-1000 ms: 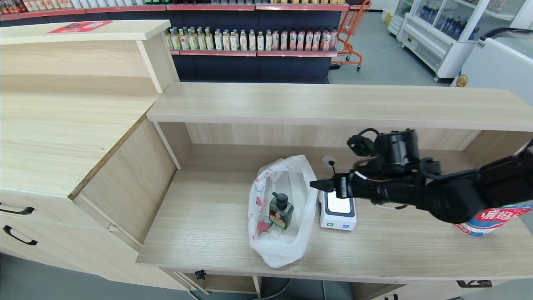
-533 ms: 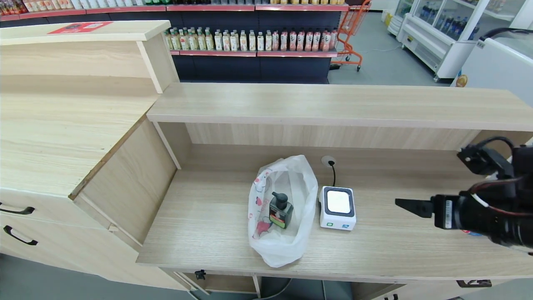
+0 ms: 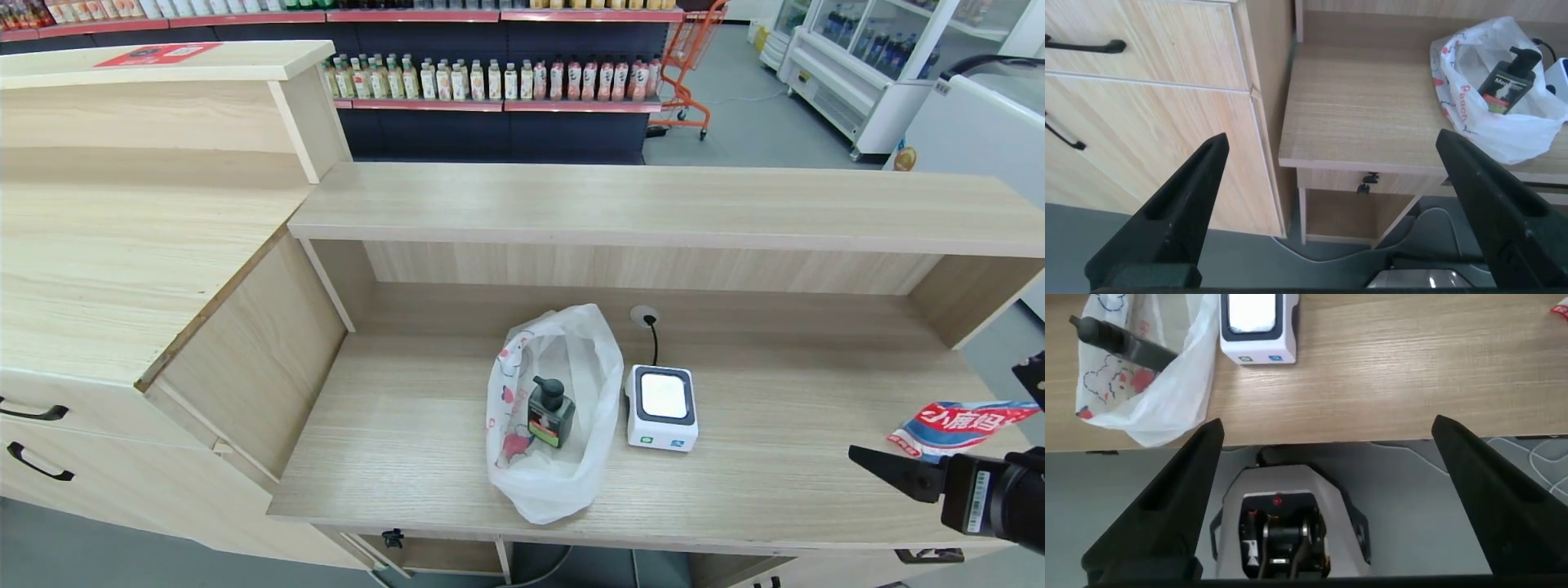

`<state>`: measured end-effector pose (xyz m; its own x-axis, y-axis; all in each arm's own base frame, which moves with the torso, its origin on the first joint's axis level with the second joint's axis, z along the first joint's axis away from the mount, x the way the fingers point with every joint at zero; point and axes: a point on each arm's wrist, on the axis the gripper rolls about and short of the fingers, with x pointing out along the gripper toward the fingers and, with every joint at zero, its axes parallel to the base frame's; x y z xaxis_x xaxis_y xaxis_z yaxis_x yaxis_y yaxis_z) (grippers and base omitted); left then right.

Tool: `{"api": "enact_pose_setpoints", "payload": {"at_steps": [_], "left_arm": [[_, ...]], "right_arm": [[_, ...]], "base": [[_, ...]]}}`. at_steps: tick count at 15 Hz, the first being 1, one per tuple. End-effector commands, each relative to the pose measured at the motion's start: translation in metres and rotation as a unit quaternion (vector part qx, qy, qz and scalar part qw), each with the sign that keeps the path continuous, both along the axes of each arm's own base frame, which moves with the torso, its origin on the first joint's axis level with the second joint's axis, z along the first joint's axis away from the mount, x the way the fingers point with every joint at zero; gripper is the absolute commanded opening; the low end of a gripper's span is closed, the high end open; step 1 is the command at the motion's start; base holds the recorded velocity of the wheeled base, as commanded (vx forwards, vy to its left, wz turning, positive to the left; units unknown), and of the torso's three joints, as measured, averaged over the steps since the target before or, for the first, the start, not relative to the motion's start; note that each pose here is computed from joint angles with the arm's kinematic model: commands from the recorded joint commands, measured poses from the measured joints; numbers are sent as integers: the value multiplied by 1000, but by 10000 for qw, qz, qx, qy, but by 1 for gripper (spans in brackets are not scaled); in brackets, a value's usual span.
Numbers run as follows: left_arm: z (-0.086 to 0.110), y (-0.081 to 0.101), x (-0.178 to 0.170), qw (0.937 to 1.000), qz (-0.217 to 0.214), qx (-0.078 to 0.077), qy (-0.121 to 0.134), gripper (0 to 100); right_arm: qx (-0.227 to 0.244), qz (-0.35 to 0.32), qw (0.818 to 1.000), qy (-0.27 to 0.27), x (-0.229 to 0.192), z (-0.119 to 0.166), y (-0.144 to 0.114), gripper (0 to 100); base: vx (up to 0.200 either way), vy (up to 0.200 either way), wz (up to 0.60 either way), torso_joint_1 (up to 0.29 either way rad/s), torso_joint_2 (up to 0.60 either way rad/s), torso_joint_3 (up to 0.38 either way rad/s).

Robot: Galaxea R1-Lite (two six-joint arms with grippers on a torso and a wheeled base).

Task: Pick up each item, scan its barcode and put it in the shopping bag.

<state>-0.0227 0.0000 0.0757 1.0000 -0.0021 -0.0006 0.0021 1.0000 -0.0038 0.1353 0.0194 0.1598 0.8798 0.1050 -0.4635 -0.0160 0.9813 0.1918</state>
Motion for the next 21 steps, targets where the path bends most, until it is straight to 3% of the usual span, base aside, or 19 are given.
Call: {"api": "enact_pose_setpoints", "payload": {"at_steps": [1, 9, 21], "left_arm": [[0, 0, 0, 10000, 3, 11, 4, 100], [0, 0, 0, 10000, 3, 11, -3, 100], [0, 0, 0, 10000, 3, 11, -3, 100]], "right_arm": [[37, -23, 9999, -91, -6, 1, -1, 100], [165, -164, 9997, -7, -8, 1, -3, 100], [989, -735, 9914, 437, -6, 26, -5, 100]], "base": [[0, -200, 0, 2, 2, 7], [0, -200, 0, -1, 2, 1], [0, -200, 0, 3, 4, 2]]}}
